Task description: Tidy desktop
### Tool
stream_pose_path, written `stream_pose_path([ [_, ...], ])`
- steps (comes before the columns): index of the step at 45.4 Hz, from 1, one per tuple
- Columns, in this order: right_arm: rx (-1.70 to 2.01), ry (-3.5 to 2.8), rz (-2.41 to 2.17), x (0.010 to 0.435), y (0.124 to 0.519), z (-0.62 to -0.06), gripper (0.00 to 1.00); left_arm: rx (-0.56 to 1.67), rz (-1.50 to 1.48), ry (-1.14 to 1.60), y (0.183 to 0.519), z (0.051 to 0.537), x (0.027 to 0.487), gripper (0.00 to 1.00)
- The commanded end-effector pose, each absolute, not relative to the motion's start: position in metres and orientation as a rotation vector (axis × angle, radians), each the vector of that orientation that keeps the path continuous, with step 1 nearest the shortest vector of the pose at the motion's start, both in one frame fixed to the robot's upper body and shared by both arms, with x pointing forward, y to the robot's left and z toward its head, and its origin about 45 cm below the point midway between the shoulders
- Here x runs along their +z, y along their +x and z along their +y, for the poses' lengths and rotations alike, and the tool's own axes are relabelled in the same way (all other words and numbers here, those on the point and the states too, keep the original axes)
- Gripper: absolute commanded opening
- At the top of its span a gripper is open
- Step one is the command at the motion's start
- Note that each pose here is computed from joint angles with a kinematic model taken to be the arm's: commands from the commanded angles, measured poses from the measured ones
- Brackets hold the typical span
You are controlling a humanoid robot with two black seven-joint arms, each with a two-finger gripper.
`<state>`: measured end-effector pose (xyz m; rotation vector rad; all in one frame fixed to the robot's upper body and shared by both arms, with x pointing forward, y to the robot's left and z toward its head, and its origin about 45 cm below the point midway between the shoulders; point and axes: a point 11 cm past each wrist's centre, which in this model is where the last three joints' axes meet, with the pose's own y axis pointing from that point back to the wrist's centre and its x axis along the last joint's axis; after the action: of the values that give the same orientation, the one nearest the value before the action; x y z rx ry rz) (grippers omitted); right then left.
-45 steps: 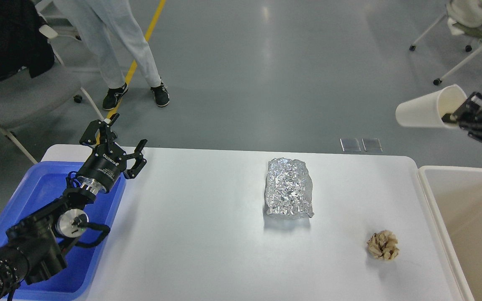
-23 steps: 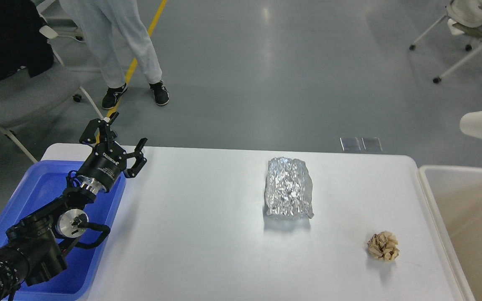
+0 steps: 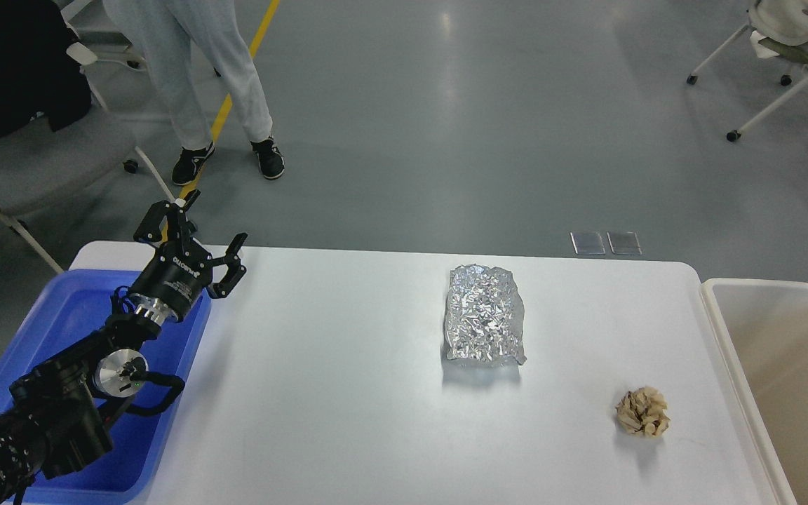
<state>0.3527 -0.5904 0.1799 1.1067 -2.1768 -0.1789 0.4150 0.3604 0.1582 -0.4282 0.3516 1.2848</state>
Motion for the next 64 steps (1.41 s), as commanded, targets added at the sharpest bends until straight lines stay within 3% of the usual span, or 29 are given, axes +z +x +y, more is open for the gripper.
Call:
stream_pose_path([
  [1, -0.576, 0.866, -2.418, 0.130, 0.317, -0.601, 0.00, 1.286, 0.351, -0.427, 0.415, 0.361, 0.158, 1.00],
  [13, -0.806, 0.801, -2.448, 0.104, 0.297, -0.595, 0.00, 1.285, 0.352, -0.428, 0.415, 0.361, 0.158, 1.00],
  [17, -0.842, 0.807, -2.445, 0.094, 0.293, -0.590, 0.21, 1.285, 0.352, -0.428, 0.415, 0.361, 0.158, 1.00],
  [21, -0.861, 0.800, -2.454, 0.092, 0.291, -0.588, 0.34, 1.285, 0.352, -0.428, 0.415, 0.361, 0.158, 1.00],
  [27, -0.878, 0.799, -2.445, 0.085, 0.289, -0.584, 0.44, 1.285, 0.351, -0.428, 0.415, 0.360, 0.158, 1.00],
  [32, -0.880, 0.807, -2.445, 0.085, 0.290, -0.583, 0.68, 1.286, 0.351, -0.427, 0.415, 0.361, 0.158, 1.00],
  [37, -0.868, 0.814, -2.450, 0.088, 0.294, -0.583, 1.00, 1.285, 0.350, -0.428, 0.416, 0.360, 0.159, 1.00],
  [52, -0.805, 0.946, -2.498, 0.126, 0.345, -0.569, 1.00, 1.285, 0.352, -0.428, 0.415, 0.361, 0.158, 1.00],
  [64, -0.812, 1.270, -2.563, 0.188, 0.433, -0.510, 1.00, 1.283, 0.352, -0.429, 0.415, 0.360, 0.158, 1.00],
])
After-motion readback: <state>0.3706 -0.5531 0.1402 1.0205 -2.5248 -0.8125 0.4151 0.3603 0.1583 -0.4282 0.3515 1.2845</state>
